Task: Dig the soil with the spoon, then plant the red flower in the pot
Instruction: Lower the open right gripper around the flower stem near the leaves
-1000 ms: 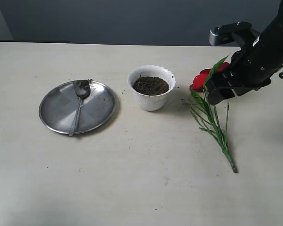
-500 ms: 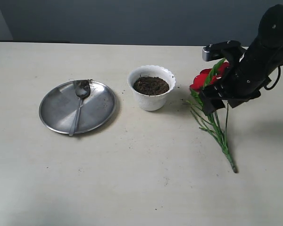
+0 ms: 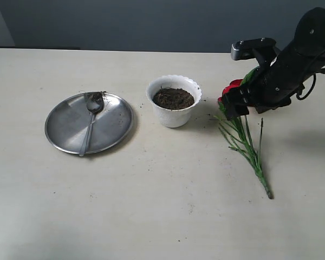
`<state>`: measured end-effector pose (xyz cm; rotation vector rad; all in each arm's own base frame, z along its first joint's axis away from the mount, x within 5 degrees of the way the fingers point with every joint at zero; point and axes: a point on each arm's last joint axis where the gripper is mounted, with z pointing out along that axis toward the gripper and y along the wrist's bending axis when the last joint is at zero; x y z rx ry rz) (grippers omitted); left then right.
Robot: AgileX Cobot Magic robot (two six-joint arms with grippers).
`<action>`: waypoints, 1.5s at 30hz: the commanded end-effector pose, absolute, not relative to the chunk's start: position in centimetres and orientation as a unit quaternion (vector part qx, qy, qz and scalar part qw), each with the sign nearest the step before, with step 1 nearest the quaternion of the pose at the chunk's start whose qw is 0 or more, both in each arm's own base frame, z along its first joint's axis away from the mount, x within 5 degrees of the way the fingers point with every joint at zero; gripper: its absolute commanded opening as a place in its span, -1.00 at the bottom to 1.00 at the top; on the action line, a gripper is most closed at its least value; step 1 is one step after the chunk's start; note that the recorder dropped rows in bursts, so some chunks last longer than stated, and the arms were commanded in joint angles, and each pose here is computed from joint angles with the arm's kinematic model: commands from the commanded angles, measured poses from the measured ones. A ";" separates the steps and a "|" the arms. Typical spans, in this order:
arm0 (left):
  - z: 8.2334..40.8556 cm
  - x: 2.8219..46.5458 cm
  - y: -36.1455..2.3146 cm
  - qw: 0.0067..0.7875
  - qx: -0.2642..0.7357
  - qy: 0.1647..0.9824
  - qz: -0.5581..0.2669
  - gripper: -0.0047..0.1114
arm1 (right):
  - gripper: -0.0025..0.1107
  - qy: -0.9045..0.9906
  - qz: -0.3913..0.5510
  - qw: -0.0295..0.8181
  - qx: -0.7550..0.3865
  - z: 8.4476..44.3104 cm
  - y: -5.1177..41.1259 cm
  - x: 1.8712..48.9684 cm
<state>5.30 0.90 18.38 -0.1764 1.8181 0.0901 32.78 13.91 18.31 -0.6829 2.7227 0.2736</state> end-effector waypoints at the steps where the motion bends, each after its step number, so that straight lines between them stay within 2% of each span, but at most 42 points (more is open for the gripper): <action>1: 18.3 5.3 0.9 0.613 -0.077 0.785 0.035 -0.91 | 0.35 0.955 0.101 0.149 -0.236 18.4 13.9 32.7; 9: 18.3 5.3 0.9 0.613 -0.077 0.785 0.035 -0.91 | 0.36 0.957 0.112 0.125 -0.238 18.3 14.1 32.2; 16: 18.3 5.3 0.9 0.613 -0.077 0.785 0.035 -0.91 | 0.36 0.940 0.113 0.123 -0.297 18.3 15.7 31.4; 32: 18.3 5.3 0.9 0.613 -0.077 0.785 0.035 -0.91 | 0.37 0.929 0.062 0.112 -0.347 18.1 15.0 31.3; 38: 18.3 5.3 0.9 0.613 -0.077 0.785 0.035 -0.91 | 0.68 0.928 0.064 0.132 -0.343 18.2 15.2 31.6; 45: 18.3 5.3 0.9 0.613 -0.077 0.785 0.035 -0.91 | 0.70 0.927 0.078 0.176 -0.320 18.5 15.6 32.3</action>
